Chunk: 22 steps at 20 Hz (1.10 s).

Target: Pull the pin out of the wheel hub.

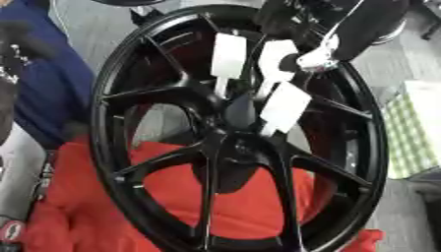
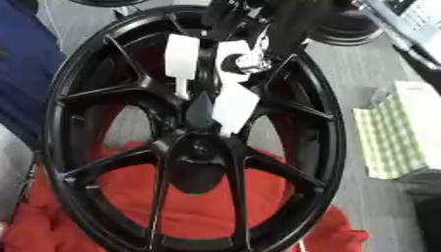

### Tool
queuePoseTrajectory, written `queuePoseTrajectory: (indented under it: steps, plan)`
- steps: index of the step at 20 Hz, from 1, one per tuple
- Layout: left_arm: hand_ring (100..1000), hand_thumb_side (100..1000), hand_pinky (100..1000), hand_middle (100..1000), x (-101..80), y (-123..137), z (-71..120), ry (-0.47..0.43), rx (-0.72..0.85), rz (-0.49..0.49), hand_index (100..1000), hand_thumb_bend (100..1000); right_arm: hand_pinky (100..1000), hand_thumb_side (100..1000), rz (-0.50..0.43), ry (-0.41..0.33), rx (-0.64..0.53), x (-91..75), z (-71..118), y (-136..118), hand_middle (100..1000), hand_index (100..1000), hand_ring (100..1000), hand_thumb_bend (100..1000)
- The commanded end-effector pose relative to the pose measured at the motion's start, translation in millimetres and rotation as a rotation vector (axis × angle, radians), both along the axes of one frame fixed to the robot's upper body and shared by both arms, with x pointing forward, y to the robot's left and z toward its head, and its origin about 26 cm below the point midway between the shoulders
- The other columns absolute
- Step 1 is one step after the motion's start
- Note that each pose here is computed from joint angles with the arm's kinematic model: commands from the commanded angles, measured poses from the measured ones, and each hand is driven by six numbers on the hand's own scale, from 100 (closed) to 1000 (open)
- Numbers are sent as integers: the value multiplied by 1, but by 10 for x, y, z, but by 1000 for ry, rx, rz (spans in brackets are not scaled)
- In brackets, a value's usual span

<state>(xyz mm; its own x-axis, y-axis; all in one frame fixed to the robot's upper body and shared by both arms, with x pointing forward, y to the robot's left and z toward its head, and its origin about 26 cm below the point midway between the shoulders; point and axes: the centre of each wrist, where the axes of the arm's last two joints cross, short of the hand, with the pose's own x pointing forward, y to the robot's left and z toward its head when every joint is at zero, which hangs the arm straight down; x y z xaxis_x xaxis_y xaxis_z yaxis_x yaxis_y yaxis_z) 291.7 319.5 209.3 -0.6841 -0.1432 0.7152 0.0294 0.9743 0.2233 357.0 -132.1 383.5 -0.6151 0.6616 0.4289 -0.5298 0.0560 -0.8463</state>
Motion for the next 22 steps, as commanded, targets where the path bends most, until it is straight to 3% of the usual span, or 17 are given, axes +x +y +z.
queuePoseTrajectory:
  steps: [1,13,22]
  plan:
    - [606,655,847,536,-18,1,86,-28,23,-2,734,100,768,100,-26,62,-31,-10,70,-16,792,857,891,330]
    - [606,659,848,535,-18,-2,81,-26,28,-6,734,100,798,100,-95,47,-61,98,17,-84,799,859,906,307]
    - [606,659,847,535,-16,-4,87,-29,40,-14,735,100,832,100,-96,-17,-82,44,103,-77,797,865,918,354]
